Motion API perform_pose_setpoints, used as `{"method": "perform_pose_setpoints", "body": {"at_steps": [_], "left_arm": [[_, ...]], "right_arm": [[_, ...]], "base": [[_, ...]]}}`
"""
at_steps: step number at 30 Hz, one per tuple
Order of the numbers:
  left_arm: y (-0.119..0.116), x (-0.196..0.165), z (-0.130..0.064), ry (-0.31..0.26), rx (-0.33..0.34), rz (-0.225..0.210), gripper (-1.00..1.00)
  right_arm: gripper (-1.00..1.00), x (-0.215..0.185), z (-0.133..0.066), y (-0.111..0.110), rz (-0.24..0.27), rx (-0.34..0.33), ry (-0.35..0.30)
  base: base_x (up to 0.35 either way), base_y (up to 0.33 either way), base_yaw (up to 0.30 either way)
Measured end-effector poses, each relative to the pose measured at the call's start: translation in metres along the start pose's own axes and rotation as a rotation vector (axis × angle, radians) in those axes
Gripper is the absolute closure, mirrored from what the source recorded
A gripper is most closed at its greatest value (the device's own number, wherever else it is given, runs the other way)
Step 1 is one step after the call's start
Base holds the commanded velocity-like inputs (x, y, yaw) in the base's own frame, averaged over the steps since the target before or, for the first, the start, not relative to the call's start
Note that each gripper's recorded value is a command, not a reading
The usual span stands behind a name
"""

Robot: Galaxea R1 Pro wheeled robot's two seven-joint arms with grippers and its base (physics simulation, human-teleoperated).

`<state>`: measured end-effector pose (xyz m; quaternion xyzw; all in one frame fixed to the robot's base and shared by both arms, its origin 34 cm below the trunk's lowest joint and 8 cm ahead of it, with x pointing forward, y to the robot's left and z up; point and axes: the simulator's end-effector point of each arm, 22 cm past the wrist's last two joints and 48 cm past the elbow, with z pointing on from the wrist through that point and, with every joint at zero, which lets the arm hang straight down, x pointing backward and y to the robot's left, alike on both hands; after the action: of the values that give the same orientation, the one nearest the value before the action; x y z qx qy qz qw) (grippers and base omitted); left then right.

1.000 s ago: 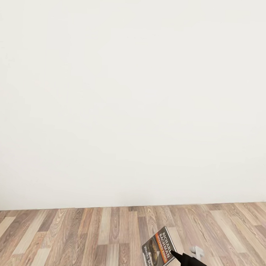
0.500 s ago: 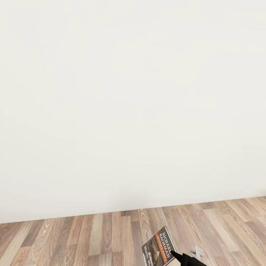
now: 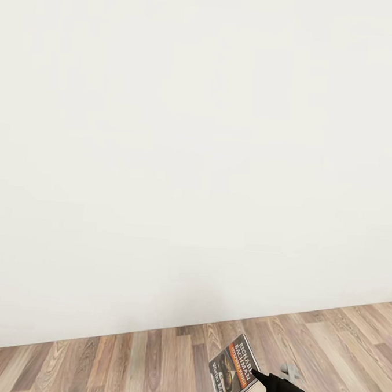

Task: In the bedroom, move the book from the bed onto either nightstand, and place the two sandals side by side next to the bed.

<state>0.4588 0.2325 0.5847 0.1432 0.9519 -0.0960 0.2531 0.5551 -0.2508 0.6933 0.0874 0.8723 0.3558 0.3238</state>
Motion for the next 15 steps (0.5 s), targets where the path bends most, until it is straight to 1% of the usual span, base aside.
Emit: {"method": "perform_pose_setpoints", "body": {"at_steps": [15], "left_arm": [[-0.0005,-0.0005,0.0002,-0.001,0.0,0.0,-1.0]], "right_arm": [[1.0,-0.0001,0.0,0.0,-0.001,0.0,0.0]], "base": [[0.333,0.0,0.0]]}}
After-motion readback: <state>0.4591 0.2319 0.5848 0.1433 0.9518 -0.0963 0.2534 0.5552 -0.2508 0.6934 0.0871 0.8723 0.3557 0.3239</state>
